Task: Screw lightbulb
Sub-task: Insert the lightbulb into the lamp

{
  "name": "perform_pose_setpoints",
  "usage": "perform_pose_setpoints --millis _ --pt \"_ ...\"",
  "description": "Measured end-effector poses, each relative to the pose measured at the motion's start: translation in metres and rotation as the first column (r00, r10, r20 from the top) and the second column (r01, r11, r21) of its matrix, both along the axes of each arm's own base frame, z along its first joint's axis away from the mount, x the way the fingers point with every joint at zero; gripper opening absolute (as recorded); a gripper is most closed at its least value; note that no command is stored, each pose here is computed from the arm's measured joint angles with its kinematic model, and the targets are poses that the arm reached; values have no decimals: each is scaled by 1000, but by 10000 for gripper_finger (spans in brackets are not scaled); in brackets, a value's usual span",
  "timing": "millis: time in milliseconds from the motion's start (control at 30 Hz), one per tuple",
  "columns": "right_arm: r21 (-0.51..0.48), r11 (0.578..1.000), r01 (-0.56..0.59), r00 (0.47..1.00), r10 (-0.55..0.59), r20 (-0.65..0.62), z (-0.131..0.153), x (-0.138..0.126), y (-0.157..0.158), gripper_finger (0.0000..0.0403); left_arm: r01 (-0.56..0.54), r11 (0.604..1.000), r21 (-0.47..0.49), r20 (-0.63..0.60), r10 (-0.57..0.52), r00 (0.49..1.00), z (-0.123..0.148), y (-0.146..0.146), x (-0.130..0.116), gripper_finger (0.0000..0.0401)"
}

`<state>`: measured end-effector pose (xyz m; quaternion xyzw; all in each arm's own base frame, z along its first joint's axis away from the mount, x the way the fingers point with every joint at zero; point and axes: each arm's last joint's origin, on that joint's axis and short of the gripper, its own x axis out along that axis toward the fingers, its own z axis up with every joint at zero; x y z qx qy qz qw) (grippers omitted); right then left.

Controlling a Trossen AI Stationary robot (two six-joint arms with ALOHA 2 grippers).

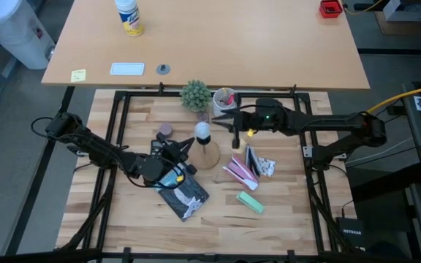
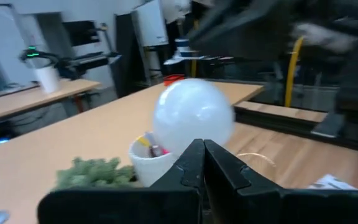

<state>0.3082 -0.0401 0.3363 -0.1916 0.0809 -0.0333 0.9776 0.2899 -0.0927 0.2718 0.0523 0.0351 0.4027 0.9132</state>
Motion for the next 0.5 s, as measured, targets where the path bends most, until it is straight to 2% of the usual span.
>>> perform_pose_setpoints --millis 200,367,500 --pt "-23 999 40 999 -41 -26 -12 10 -11 44 106 994 -9 -3 -106 994 0 4 5 1" --pt "-19 999 43 998 -44 -50 -19 15 -13 44 86 996 -7 -8 -86 996 -1 11 7 1" --pt "19 1000 -5 998 6 -66 -22 15 -11 44 76 997 1 -16 -76 997 -1 14 7 1"
